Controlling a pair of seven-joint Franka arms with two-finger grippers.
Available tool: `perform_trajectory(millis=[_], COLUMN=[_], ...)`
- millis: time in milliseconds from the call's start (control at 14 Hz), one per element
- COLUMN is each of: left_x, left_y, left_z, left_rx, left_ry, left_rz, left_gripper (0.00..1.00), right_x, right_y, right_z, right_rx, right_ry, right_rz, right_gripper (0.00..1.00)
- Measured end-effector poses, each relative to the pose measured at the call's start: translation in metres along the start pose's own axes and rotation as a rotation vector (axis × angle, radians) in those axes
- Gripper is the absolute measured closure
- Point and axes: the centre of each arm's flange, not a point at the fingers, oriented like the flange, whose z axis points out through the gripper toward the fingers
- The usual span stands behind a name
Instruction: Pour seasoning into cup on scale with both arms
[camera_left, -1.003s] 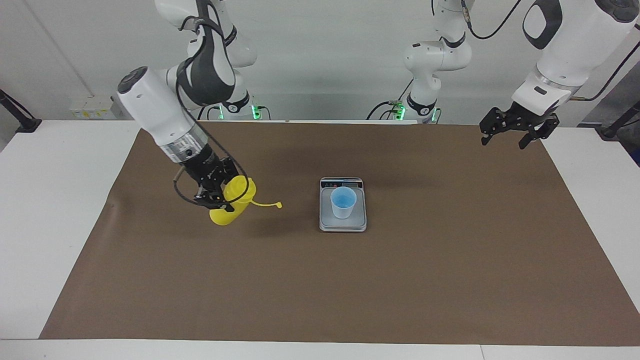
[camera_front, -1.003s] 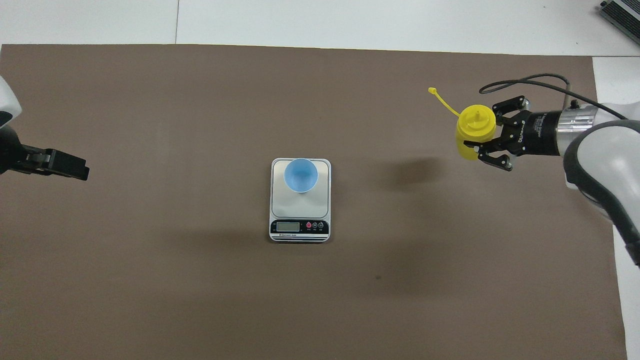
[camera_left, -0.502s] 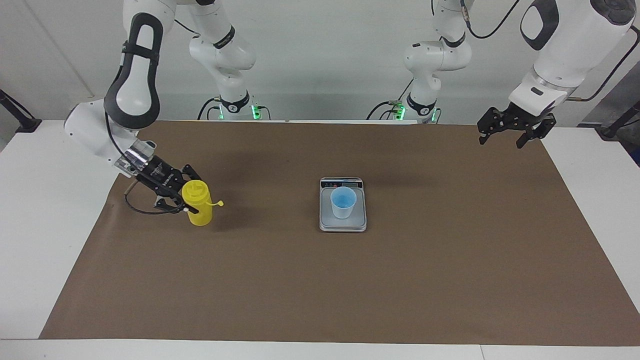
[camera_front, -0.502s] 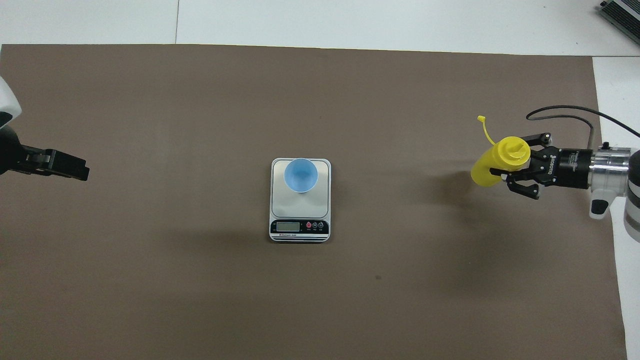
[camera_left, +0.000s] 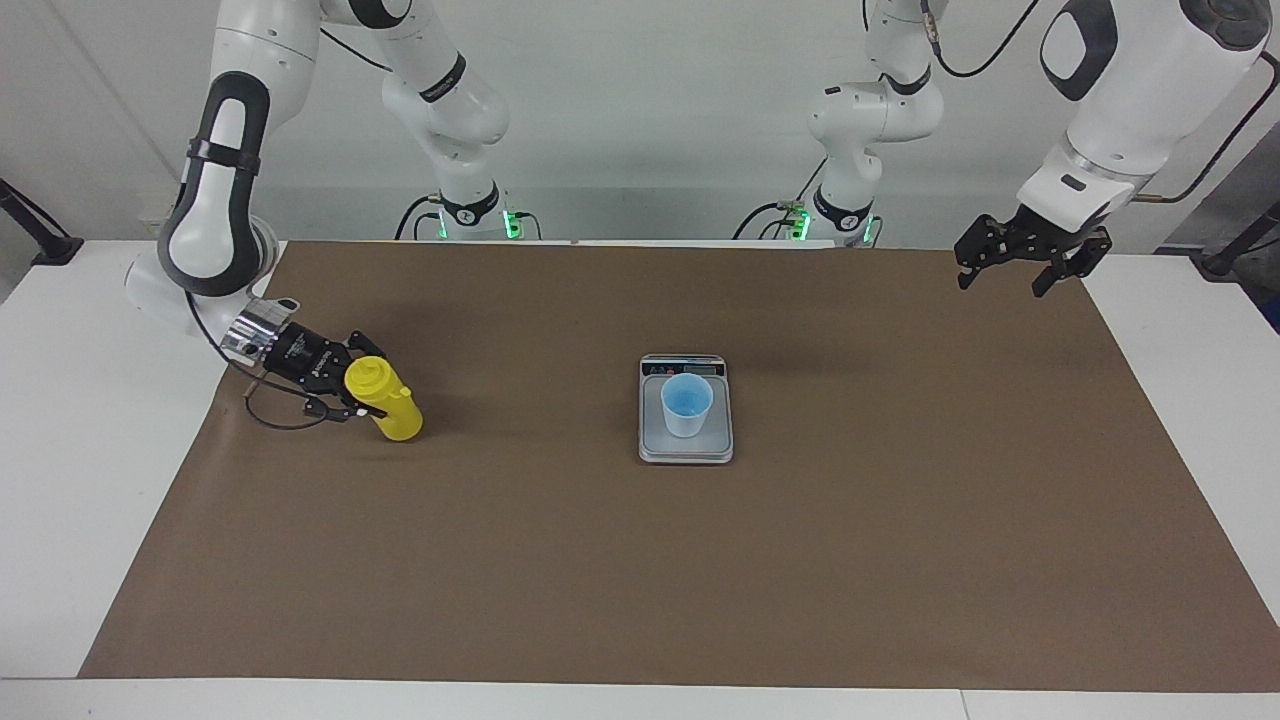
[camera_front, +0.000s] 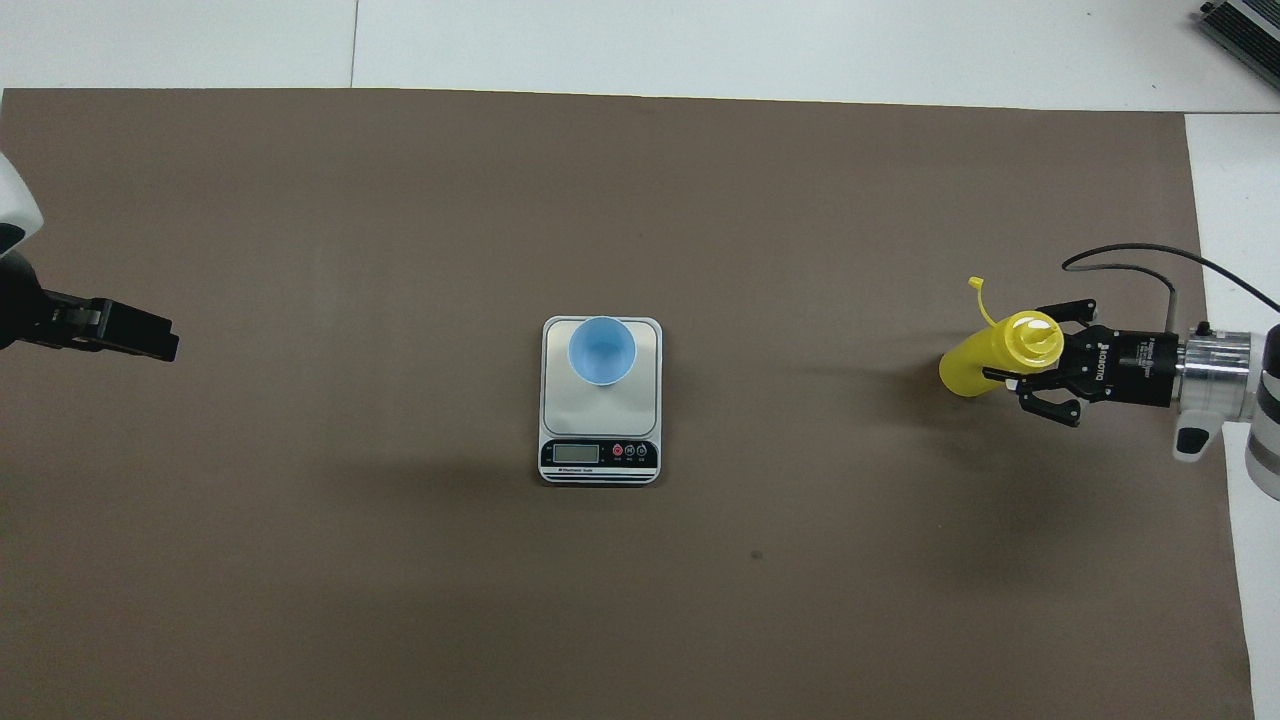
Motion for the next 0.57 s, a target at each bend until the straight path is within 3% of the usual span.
perform_trajectory(millis=[72,143,430,573], left_x=[0.0,0.0,0.0,0.0], left_y=[0.0,0.0,0.0,0.0], left_z=[0.0,0.0,0.0,0.0], left_rx=[0.0,0.0,0.0,0.0], left_ry=[0.0,0.0,0.0,0.0], left_rz=[0.0,0.0,0.0,0.0], left_gripper=[0.0,0.0,0.0,0.0], right_x=[-0.001,-0.002,-0.004,-0.005], right_y=[0.0,0.0,0.0,-0.001], right_z=[0.002,0.003,-0.002,-0.014], right_rx=[0.0,-0.003,-0.002,-0.007], right_ry=[0.003,0.009,0.025,0.087], right_rz=[-0.014,-0.045,-0.129,-0.179], right_gripper=[0.54,0.48,0.05,0.0])
